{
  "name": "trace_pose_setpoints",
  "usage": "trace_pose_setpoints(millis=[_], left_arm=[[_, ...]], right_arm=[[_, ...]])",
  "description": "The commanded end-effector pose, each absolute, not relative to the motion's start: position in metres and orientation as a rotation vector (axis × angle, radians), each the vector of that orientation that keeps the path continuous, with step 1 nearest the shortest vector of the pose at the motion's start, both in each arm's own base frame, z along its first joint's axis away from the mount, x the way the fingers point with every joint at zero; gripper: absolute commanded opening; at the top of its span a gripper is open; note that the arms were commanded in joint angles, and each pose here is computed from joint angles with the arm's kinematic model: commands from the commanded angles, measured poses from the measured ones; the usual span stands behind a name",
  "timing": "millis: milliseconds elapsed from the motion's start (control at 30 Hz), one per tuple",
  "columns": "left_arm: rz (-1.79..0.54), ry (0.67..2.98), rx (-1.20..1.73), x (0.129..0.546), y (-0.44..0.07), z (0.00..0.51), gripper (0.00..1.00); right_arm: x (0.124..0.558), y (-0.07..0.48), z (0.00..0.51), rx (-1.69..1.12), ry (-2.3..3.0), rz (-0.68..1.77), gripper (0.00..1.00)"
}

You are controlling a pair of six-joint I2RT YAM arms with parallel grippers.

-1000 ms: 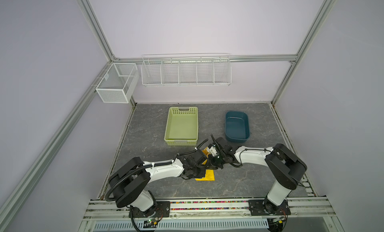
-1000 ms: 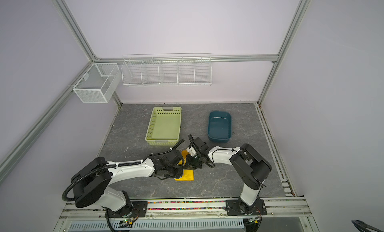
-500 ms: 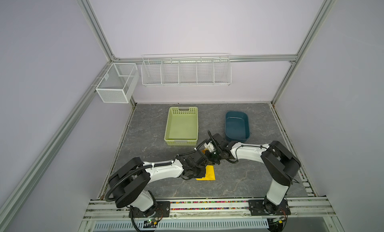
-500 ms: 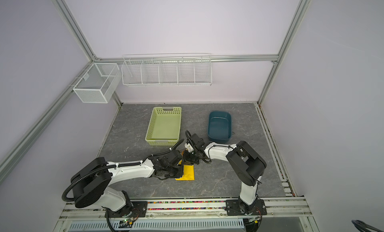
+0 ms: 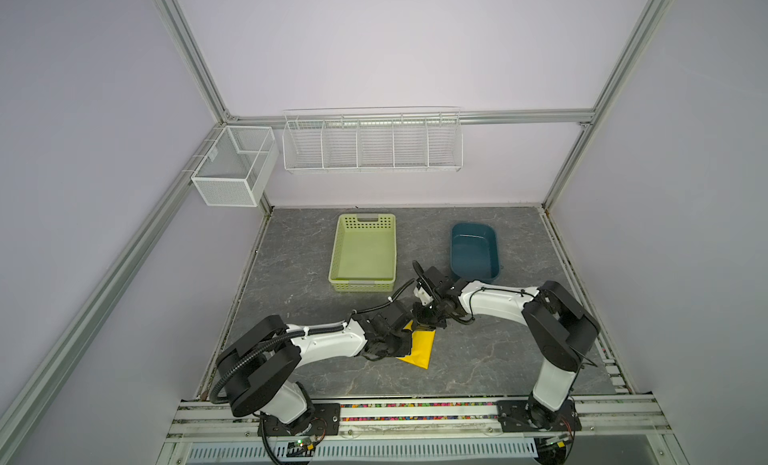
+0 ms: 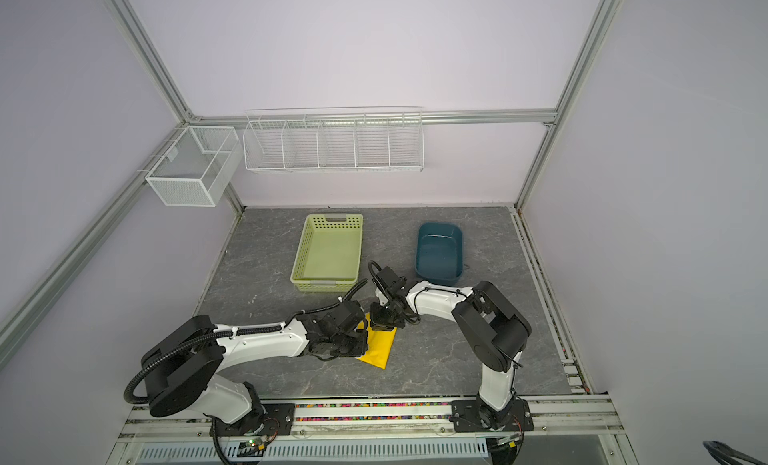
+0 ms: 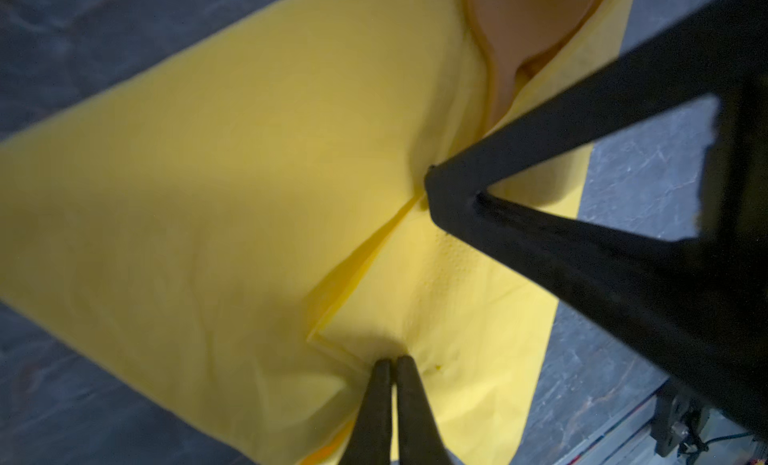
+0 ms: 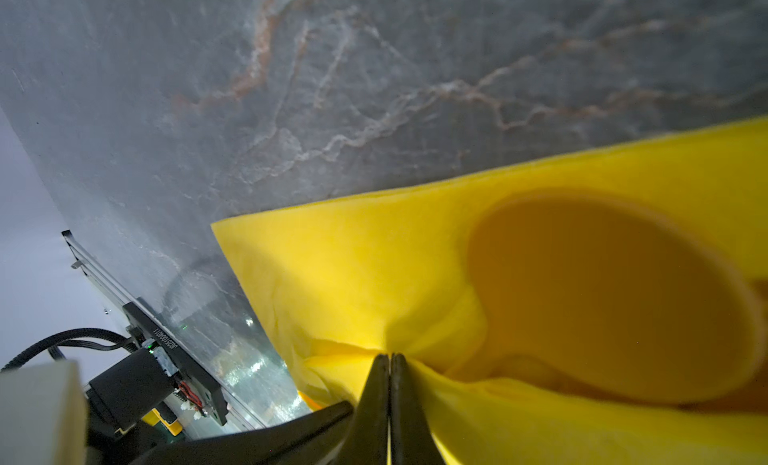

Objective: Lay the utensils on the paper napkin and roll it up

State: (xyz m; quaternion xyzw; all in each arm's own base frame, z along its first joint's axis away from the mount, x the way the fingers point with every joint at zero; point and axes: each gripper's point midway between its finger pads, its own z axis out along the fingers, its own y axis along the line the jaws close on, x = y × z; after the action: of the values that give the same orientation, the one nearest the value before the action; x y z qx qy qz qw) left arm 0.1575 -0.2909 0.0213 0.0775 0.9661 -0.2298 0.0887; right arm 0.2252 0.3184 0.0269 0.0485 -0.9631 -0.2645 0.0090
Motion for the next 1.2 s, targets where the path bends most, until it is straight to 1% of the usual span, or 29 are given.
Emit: trace_pose_setpoints(millis=[0,133,233,400,600,833,1167], left_arm=[[-0.574,2.961,0.204,0.147,-0.272,-0.002,0.08],[-0.58,2.959,0.201,0.147,-0.273,-0.001,0.08],[-0.58,2.959,0.201,0.147,-0.273,-0.001,0.08],[-0.59,2.96,0.195,0.148,-0.275,0.0,0.08],[-0.611,2.96,0.17,0.146,-0.275,0.0,0.08],[-0.658,2.964,0.147,0.143,-0.279,0.001,0.08],[-0.691,2.935,0.124,0.143,-0.28,0.012,0.09]], right_arm=[[0.224,0.322,0.053,0.159,-3.019,-0.888,0.09],[0.216,0.322,0.062,0.146,-2.998,-0.931,0.09],[0.209,0.319,0.057,0.136,-2.988,-0.915,0.1],[0.204,0.314,0.04,0.105,-2.992,-0.855,0.09],[0.206,0.3,0.022,0.09,-3.034,-0.703,0.07],[0.201,0.293,0.002,0.131,-3.023,-0.614,0.06],[0.197,0.294,-0.006,0.214,-3.001,-0.61,0.06]])
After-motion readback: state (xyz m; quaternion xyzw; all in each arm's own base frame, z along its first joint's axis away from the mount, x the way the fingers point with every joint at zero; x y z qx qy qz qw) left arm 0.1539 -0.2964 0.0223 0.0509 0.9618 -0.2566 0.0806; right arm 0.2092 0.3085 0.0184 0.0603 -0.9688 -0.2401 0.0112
